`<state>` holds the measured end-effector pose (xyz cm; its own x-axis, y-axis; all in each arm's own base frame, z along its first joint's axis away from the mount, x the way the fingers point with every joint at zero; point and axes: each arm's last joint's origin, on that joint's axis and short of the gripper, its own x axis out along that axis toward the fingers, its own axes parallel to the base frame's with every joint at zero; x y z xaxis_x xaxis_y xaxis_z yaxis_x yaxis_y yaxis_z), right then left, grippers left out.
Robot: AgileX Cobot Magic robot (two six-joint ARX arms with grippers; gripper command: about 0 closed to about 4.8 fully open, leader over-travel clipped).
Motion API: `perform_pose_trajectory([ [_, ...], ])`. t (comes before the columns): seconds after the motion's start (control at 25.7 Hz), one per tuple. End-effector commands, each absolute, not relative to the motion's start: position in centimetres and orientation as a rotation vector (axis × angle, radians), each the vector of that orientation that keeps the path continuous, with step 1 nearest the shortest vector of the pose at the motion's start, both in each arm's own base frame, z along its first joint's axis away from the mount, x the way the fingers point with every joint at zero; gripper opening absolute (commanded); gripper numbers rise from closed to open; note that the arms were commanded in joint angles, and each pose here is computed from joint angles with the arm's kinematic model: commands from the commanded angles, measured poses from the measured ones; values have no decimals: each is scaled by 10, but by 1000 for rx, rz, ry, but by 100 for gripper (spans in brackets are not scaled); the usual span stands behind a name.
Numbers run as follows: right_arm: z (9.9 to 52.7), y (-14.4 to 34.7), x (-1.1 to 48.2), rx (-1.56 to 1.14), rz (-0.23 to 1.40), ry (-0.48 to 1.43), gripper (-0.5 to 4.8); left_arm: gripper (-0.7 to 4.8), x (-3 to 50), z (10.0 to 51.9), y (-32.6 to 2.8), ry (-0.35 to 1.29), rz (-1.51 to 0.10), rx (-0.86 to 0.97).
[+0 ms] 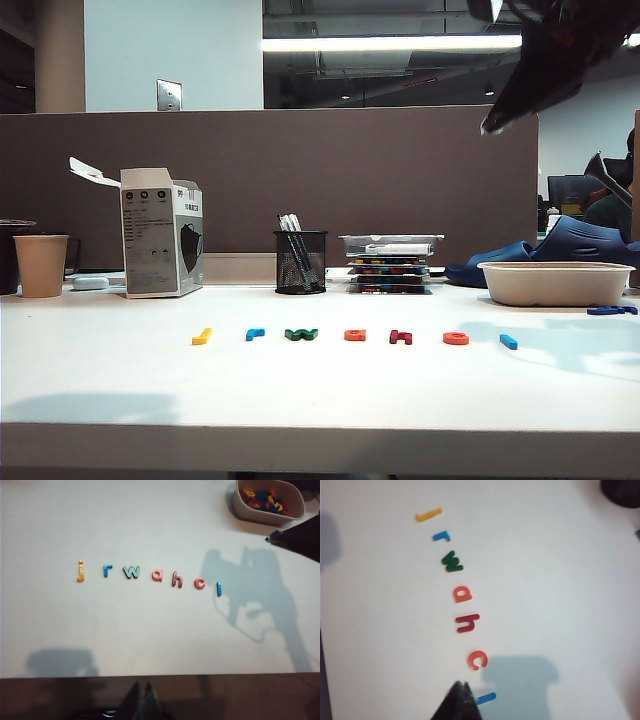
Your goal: Select the appropriate letters from the row of letter magnets placed on the table to arrange into the word "car".
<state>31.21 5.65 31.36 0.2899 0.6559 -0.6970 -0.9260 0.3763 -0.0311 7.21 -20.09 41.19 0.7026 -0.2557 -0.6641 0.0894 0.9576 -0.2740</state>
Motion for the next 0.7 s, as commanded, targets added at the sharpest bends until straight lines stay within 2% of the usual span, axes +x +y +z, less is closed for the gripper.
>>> perform_pose_trajectory([
  [0.04,299,73,318,-531,1167,702,-1,-5,73,414,-200,758,-190,-234],
  [0.31,263,106,327,-638,1230,837,5,-5,73,414,-200,758,-190,-235],
  [0.47,250,118,330,-739,1191,909,71,-5,73,414,-200,758,-190,-235],
  [0.7,239,131,331,-896,1197,912,85,-5,73,414,-200,758,-190,-234],
])
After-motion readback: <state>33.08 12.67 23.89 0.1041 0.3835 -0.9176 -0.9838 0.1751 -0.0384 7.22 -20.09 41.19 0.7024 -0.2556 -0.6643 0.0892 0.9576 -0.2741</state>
